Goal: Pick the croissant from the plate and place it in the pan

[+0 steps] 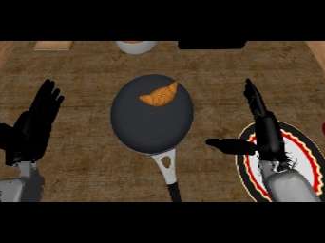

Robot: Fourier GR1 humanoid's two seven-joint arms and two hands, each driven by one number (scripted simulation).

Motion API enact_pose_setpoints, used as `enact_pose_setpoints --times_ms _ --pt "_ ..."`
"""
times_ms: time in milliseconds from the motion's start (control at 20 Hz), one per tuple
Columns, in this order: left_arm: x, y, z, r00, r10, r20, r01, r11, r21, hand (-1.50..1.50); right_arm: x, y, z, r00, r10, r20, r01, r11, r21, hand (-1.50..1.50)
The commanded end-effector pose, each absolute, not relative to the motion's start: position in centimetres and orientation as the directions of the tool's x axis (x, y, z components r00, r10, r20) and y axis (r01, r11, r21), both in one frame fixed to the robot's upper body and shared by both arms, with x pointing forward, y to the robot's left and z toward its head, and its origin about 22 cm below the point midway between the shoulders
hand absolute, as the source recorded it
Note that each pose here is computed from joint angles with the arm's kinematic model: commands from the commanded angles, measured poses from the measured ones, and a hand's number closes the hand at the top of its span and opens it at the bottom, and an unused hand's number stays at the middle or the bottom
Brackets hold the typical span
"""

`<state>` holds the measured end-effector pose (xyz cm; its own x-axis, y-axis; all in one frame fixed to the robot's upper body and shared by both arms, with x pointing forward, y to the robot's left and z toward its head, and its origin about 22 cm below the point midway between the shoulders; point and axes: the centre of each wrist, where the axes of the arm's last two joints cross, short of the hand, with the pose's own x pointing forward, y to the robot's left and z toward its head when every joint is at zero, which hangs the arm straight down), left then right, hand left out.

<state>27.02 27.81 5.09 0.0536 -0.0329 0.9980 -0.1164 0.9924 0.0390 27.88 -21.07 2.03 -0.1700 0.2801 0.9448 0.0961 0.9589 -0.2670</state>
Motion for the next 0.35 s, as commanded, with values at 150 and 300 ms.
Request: enact_pose_setpoints --times_ms 150,300 --pt "28.5 28.0 6.9 0.05 -0.024 0.998 -0.097 0.995 0.029 0.0 23.4 -23.6 1.1 -0.194 0.288 0.938 0.09 0.957 -0.275 -1.5" --pt "28.8 26.9 6.3 0.044 -0.037 0.998 -0.091 0.995 0.041 0.0 24.4 -24.8 1.7 -0.184 0.3 0.936 0.112 0.953 -0.283 -1.5"
